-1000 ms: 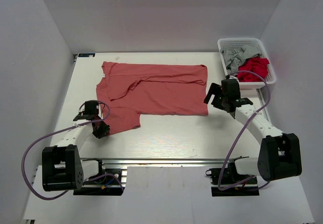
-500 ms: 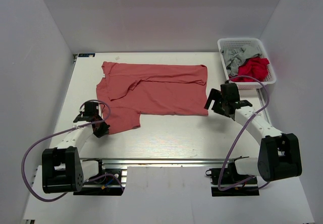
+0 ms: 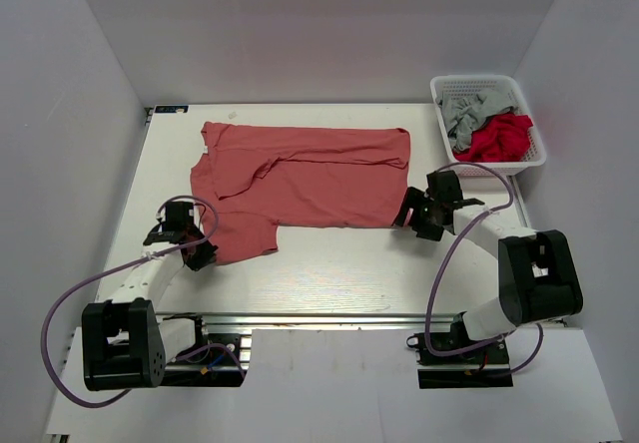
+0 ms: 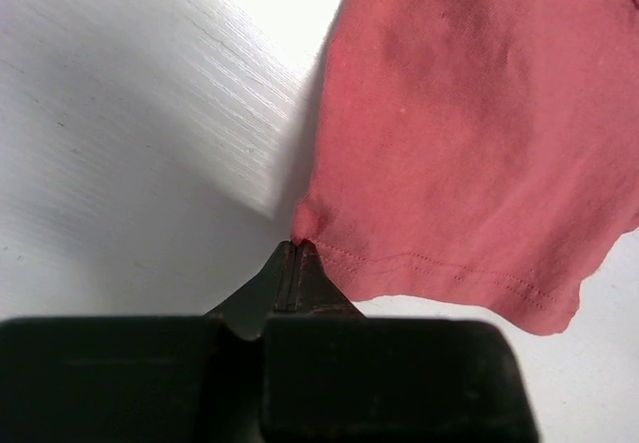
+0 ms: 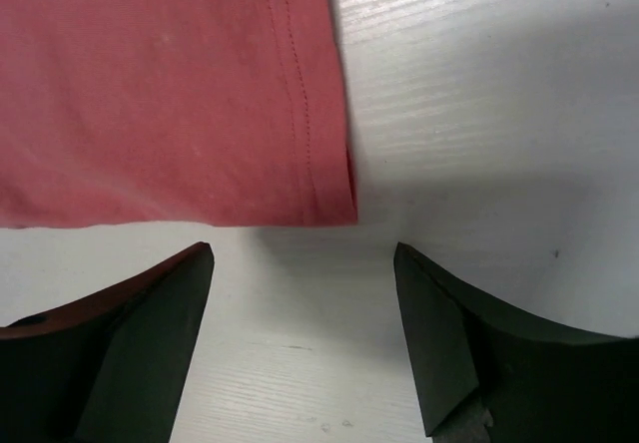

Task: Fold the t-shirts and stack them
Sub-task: Grap the side of the flattened tshirt closest away from the robot with both arms

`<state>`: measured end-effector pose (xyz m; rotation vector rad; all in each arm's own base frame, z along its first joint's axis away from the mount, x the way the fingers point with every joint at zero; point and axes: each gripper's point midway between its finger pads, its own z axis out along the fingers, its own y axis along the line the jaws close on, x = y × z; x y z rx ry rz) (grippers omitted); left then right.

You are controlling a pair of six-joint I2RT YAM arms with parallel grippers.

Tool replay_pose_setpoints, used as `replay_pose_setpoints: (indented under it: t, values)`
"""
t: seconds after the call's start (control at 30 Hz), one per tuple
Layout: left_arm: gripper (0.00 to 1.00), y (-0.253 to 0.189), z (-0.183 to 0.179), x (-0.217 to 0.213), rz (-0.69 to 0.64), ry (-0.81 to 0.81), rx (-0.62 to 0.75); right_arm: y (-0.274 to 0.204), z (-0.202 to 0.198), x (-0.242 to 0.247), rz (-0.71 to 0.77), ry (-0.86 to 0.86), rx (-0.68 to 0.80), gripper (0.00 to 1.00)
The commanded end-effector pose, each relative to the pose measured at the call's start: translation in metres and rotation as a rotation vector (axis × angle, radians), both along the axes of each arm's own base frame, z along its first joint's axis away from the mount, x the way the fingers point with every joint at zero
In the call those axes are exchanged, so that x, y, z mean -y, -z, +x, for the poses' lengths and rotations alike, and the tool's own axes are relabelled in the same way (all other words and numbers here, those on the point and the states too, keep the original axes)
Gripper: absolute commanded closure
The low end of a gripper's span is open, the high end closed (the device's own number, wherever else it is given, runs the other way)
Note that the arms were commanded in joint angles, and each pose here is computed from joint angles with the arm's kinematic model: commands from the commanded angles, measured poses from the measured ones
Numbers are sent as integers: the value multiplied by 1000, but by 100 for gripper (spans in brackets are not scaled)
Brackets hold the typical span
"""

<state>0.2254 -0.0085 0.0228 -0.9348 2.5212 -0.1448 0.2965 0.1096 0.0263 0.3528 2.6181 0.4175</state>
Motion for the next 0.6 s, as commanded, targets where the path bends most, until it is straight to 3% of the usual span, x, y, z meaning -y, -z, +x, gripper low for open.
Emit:
replay_pose_setpoints:
  t: [0.0,0.13,0.23,0.27,0.3,0.43,0.53,0.57]
  values:
    - [100,-12,10,5,-19,22,38,5,3,-9,45,-6,-2,22]
    - [100,-16,13,10,-45,36,50,12,5,-8,41,2,-8,37]
    - [100,-28,20,12,-50,52,92,15,6,-8,37,5,-14,57]
    - [100,-31,23,12,-50,53,101,16,6,-6,31,7,-14,71]
    - [100,-34,23,14,-61,59,111,16,8,-6,24,12,-12,78]
    - [100,-54,42,20,-82,100,188,11,15,-4,13,20,11,86]
    - [100,-59,48,23,-99,111,194,5,22,-3,3,23,28,83]
    - [100,-62,52,23,-98,111,197,4,23,-1,-9,26,35,90]
